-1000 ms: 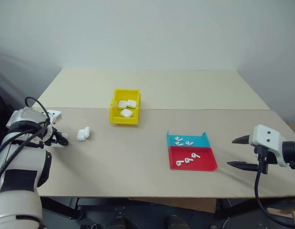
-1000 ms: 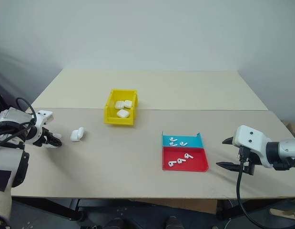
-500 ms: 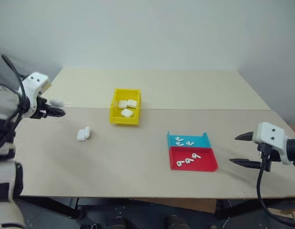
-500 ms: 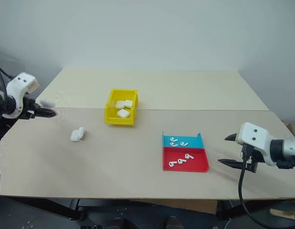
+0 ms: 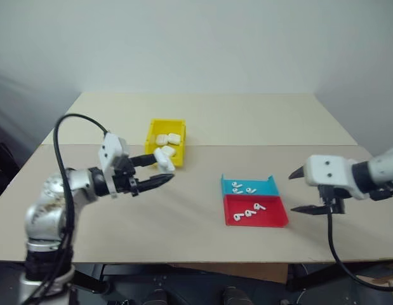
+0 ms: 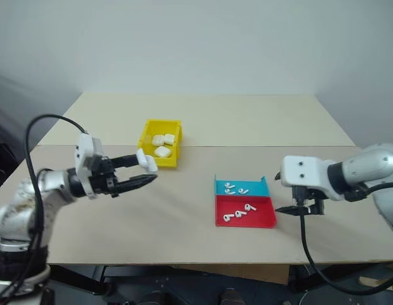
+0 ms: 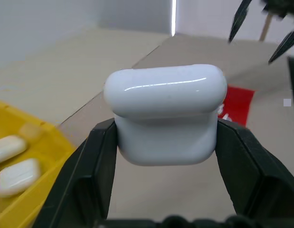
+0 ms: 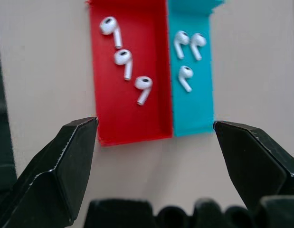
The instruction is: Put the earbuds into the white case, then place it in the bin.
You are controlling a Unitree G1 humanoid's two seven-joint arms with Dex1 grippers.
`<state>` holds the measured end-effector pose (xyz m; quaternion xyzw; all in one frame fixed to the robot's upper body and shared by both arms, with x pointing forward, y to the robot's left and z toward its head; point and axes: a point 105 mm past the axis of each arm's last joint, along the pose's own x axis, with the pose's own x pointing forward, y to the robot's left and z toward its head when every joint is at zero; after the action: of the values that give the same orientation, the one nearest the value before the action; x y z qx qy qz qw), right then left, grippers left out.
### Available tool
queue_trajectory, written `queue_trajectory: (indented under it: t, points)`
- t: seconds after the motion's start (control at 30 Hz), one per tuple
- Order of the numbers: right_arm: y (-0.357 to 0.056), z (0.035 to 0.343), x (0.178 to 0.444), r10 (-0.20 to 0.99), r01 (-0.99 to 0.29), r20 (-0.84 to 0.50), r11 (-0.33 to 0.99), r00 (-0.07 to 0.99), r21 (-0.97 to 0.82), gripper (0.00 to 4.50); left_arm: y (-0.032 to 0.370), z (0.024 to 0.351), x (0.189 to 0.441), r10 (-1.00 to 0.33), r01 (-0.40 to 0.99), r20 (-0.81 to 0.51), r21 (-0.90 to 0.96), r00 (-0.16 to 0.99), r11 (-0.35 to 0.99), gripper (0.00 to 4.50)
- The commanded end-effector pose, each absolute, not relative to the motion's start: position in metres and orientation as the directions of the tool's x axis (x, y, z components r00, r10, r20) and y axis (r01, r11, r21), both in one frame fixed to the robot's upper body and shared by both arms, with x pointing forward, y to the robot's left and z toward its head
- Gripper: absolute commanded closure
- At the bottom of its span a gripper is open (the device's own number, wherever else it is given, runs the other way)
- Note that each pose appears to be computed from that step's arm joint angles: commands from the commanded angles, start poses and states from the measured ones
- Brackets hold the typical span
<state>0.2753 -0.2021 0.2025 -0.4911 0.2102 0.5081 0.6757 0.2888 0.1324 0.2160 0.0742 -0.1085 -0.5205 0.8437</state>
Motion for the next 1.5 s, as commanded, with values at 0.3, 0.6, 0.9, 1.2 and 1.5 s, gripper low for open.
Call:
queue_trajectory:
  t: [0.3,0.6,0.9,1.2,1.5]
  points:
    - [-0.164,0.187,0.276,0.393,-0.905,-0.885,-0.228,0.251,-0.358,1.59,0.121,0.193,0.274,-0.955,0.846,0.189,0.447,0.229,0.291,1.72]
    - [-0.143,0.171,0.295,0.367,-0.901,-0.895,-0.248,0.253,-0.357,2.5,0.105,0.187,0.265,-0.96,0.861,0.201,0.434,0.195,0.265,1.72]
    - [-0.136,0.152,0.308,0.312,-0.907,-0.919,-0.263,0.243,-0.329,2.5,0.102,0.188,0.26,-0.966,0.853,0.183,0.458,0.183,0.248,1.72]
    - [-0.135,0.139,0.317,0.29,-0.917,-0.925,-0.242,0.244,-0.318,2.5,0.103,0.186,0.261,-0.962,0.85,0.175,0.453,0.21,0.268,1.72]
    - [-0.132,0.137,0.316,0.296,-0.92,-0.928,-0.247,0.228,-0.305,2.5,0.107,0.189,0.263,-0.961,0.844,0.162,0.46,0.225,0.275,1.72]
